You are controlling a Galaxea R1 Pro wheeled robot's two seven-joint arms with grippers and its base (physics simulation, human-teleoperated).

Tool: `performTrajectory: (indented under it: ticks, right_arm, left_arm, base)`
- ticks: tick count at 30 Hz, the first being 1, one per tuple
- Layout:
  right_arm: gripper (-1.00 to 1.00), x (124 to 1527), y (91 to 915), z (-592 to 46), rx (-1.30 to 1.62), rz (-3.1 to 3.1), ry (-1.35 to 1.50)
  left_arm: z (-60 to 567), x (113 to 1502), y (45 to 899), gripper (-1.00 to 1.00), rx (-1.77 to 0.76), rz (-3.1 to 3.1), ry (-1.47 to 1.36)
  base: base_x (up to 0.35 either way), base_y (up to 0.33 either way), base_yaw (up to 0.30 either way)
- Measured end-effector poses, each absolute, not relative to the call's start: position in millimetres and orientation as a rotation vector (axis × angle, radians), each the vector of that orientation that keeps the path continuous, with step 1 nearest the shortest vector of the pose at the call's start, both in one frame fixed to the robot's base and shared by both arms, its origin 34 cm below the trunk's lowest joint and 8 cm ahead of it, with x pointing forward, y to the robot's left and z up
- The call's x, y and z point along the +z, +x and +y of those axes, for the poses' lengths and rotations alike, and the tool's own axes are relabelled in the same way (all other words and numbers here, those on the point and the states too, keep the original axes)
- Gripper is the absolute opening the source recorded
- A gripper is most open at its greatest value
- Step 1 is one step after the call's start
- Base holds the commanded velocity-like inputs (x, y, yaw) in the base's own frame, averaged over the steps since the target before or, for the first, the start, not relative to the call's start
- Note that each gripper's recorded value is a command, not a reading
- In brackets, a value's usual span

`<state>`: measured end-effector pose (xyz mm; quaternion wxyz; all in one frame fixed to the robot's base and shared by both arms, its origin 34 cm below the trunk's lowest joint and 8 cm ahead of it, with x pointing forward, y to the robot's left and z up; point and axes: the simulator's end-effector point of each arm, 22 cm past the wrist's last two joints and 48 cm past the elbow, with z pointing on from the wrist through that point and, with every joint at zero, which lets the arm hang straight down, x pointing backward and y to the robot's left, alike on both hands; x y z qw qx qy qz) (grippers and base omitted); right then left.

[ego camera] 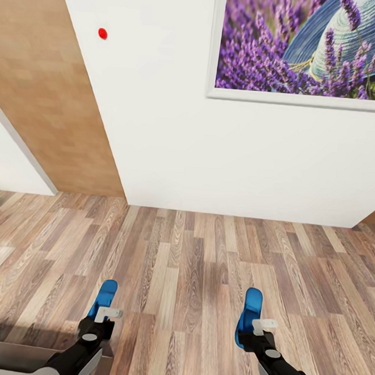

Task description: In the bedroom, move the book from the bed onto either nightstand, and place the two sandals side by side next to the bed.

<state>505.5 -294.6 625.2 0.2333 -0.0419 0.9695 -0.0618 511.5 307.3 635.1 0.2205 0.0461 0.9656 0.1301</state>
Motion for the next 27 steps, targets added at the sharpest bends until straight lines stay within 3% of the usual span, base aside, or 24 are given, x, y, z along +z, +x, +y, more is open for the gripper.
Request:
performTrajectory:
  ticks: [27]
  right_arm:
    - [-1.0,642.0,520.6,-292.4,-0.166,2.621,-0.11]
  left_arm:
    - [280.0,642.4,515.5,-1.0,0.22,2.66,0.151]
  base:
    - [0.0,0.0,0.0]
